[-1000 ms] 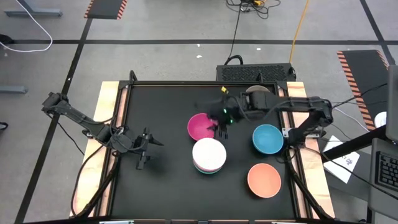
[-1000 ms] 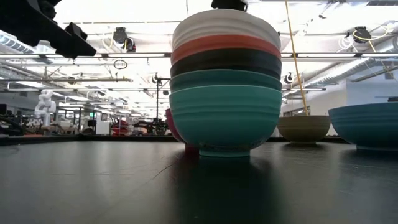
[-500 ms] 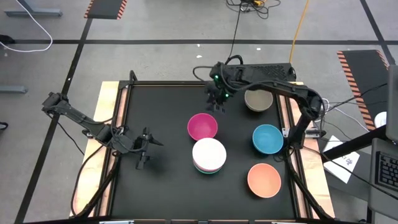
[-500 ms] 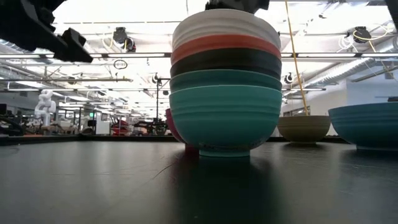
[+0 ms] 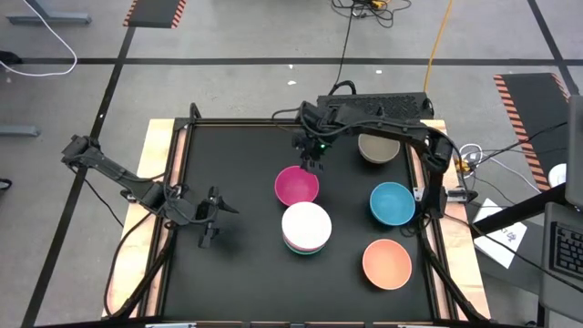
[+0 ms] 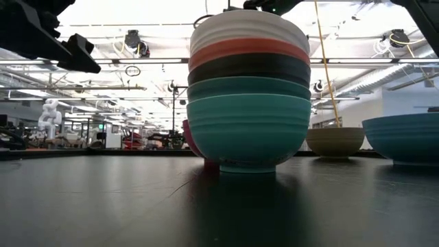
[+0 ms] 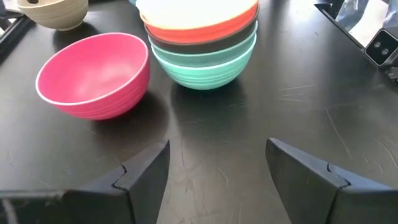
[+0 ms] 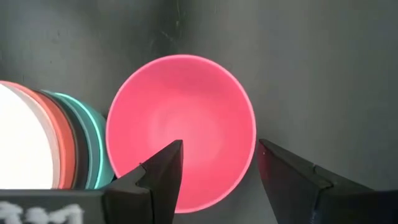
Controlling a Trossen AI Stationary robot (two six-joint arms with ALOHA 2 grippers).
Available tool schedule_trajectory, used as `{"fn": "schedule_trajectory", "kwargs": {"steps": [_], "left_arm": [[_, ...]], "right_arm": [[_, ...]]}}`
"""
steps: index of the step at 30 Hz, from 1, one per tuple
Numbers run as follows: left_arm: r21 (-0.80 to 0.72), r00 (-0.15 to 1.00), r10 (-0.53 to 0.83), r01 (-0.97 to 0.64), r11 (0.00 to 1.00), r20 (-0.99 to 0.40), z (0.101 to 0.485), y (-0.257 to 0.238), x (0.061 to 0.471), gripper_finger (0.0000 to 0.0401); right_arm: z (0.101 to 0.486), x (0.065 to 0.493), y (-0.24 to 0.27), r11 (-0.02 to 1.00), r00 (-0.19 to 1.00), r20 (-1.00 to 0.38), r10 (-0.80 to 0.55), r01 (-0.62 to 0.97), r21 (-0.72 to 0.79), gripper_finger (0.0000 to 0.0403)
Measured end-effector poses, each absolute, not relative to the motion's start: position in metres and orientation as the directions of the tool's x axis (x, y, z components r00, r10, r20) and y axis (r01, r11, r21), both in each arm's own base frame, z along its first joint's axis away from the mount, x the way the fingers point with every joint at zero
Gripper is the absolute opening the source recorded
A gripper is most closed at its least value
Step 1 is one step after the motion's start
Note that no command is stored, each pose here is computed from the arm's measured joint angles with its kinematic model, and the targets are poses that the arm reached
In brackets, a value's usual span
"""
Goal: Nest bowls inside each other
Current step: Stack the pink bowl on the white bowl
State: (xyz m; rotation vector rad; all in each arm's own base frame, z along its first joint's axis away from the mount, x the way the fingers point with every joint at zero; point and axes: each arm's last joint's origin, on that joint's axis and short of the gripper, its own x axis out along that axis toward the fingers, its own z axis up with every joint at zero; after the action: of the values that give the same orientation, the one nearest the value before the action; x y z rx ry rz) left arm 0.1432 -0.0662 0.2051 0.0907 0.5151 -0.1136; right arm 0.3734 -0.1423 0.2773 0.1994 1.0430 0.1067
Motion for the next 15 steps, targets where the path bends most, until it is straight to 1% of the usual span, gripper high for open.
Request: {"fn": "schedule_trajectory", "kwargs": {"steps": [8,10,13,15], "left_arm": [[0.085,0.864,-0.085,0.146,0.986,-0.496,0.205,-0.066,0.143,0.0269],[0.092,0.864,-0.086,0.15,0.984,-0.496,0.205,-0.066,0.143,0.0269],[0.108,0.864,-0.085,0.159,0.981,-0.496,0.205,-0.066,0.143,0.0269],[0.113,0.864,-0.086,0.162,0.98,-0.496,0.205,-0.066,0.143,0.0269]], "right_arm": [[0.277,0.376,-0.141,0.973,0.509,-0.841,0.185,0.025,0.23,0.0194],[0.272,0.378,-0.141,0.968,0.501,-0.843,0.196,0.037,0.248,0.0194],[0.259,0.383,-0.145,0.939,0.492,-0.827,0.271,0.054,0.34,0.0194],[0.252,0.387,-0.147,0.941,0.486,-0.833,0.262,0.064,0.333,0.0194]]}}
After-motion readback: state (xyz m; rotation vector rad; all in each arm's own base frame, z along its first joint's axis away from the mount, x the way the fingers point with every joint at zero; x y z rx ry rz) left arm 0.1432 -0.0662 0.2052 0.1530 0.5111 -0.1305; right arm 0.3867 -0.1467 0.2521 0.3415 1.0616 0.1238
